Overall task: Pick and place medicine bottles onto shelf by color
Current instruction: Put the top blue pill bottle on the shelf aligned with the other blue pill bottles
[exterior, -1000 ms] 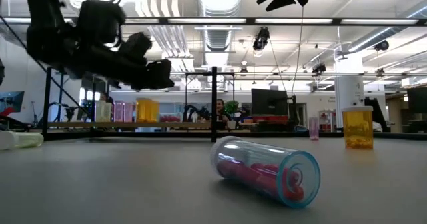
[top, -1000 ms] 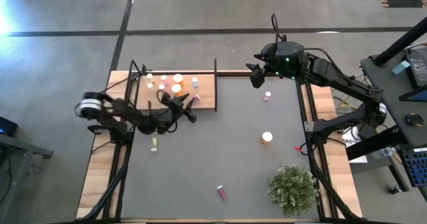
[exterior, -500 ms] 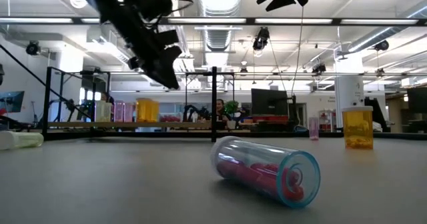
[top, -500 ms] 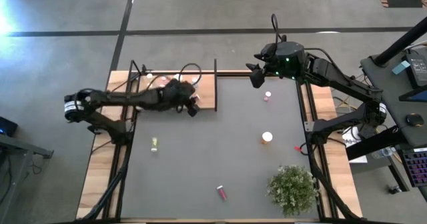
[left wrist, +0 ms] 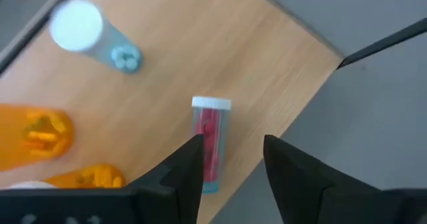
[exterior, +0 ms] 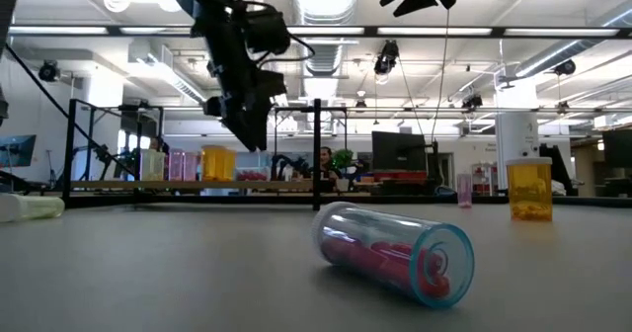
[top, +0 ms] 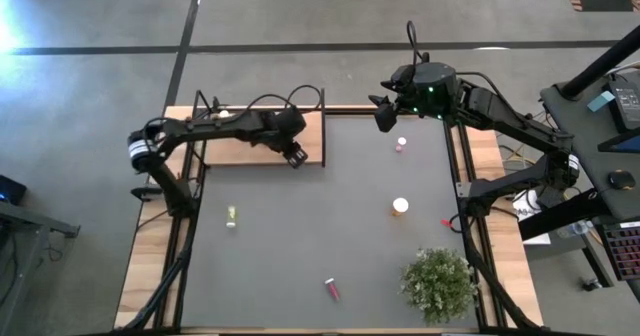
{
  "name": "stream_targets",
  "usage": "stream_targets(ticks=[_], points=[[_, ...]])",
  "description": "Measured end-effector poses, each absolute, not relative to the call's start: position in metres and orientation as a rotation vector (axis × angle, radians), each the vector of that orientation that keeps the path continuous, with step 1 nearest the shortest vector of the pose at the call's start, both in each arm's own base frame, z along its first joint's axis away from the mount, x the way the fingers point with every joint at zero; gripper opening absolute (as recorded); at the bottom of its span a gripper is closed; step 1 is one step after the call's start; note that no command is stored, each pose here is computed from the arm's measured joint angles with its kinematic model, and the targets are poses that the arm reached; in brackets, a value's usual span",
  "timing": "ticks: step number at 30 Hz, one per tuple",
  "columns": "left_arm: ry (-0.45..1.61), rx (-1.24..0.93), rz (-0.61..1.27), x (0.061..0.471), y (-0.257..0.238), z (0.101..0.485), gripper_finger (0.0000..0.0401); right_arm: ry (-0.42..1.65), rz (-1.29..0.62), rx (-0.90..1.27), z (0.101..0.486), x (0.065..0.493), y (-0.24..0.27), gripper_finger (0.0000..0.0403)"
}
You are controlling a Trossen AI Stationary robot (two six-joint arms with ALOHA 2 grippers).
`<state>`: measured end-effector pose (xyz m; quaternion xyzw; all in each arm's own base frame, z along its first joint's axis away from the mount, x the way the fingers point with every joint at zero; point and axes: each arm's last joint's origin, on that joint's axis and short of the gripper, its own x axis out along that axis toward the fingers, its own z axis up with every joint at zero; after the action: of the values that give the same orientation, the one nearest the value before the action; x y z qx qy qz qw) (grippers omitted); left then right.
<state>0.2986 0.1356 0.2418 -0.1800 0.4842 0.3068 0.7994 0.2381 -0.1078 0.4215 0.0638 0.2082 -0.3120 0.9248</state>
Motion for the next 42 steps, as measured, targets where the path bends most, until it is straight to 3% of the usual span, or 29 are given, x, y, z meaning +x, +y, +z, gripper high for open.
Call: stream_targets(ticks=[10,37,42], points=[[1.102,-0.361,0.659,0.310,0.141,0.232,0.0175,0.427,-0.640,0.131,0.421,0.238,-0.108,0.0233],[1.125,-0.347,0.675,0.318,0.157,0.204,0.0175,0.427,-0.640,0.131,0.421,0.238,-0.108,0.0233],[1.130,-0.349,0.677,0.317,0.157,0.202,0.0145,0.427,-0.640,0.131,0.422,0.238,-0.108,0.0233]])
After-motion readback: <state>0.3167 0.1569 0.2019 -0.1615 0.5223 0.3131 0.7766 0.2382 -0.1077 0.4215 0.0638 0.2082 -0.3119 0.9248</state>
